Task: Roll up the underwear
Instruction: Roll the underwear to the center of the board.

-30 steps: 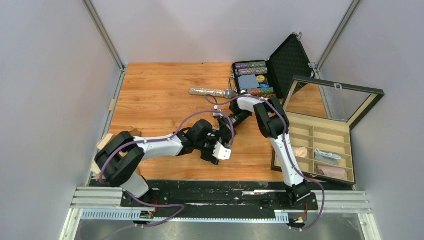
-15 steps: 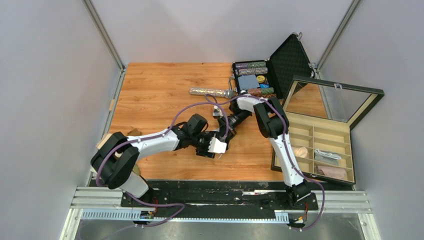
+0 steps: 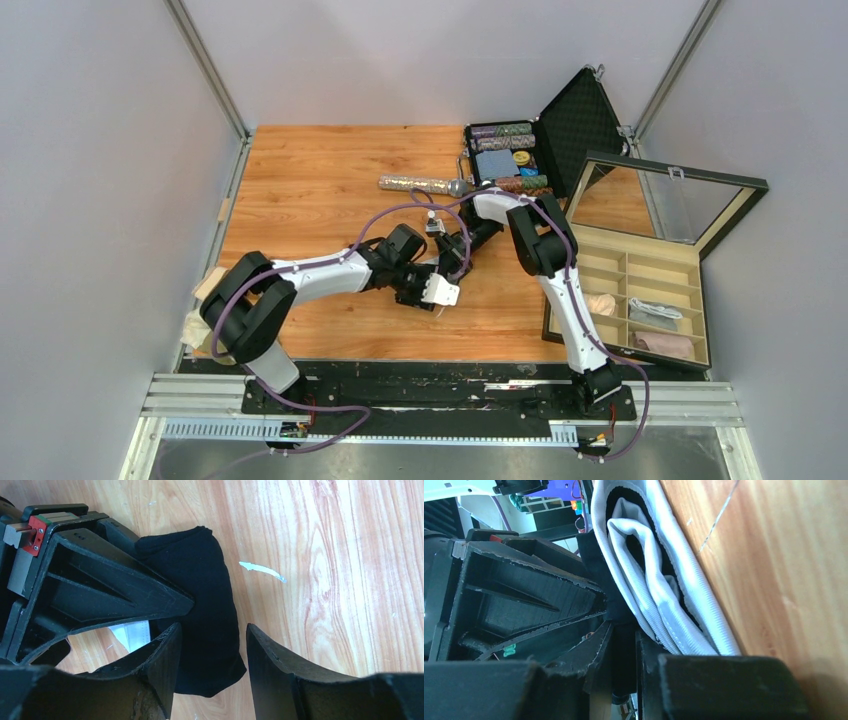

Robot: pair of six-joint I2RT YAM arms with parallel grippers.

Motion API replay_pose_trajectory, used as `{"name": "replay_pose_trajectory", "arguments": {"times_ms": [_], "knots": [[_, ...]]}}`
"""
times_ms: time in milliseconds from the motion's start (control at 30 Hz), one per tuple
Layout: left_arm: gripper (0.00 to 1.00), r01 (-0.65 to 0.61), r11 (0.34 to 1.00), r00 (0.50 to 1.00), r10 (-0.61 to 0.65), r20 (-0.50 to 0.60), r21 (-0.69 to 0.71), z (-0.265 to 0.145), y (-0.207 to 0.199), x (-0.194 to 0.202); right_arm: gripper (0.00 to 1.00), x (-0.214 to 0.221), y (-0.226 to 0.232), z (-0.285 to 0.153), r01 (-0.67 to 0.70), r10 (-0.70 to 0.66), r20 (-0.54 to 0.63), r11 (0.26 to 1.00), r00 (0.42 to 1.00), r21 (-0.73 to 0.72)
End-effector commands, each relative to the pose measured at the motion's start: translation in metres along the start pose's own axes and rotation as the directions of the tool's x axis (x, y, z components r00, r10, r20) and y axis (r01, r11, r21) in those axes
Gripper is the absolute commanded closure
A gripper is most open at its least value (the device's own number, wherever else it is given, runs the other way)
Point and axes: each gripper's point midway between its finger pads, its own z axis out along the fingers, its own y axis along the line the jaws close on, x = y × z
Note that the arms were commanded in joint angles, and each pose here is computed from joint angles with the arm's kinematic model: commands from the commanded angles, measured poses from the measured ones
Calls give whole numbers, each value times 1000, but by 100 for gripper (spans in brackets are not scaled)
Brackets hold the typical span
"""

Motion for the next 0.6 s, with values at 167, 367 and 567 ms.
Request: {"name": "replay_pose_trajectory", "arguments": {"times_ms": [167,367,567], "knots": [[50,-130,987,991,133,-24,92,18,-5,6,96,19,-68,12,-148,150,-47,988,988,43],[70,-115,972,992,121,-18,205,31,-31,12,90,18,-65,11,-141,143,-36,989,989,30],[82,31,958,999,-36,11,285,28,-38,-2,30,-28,-2,-40,66,-73,108,996,991,67]]}}
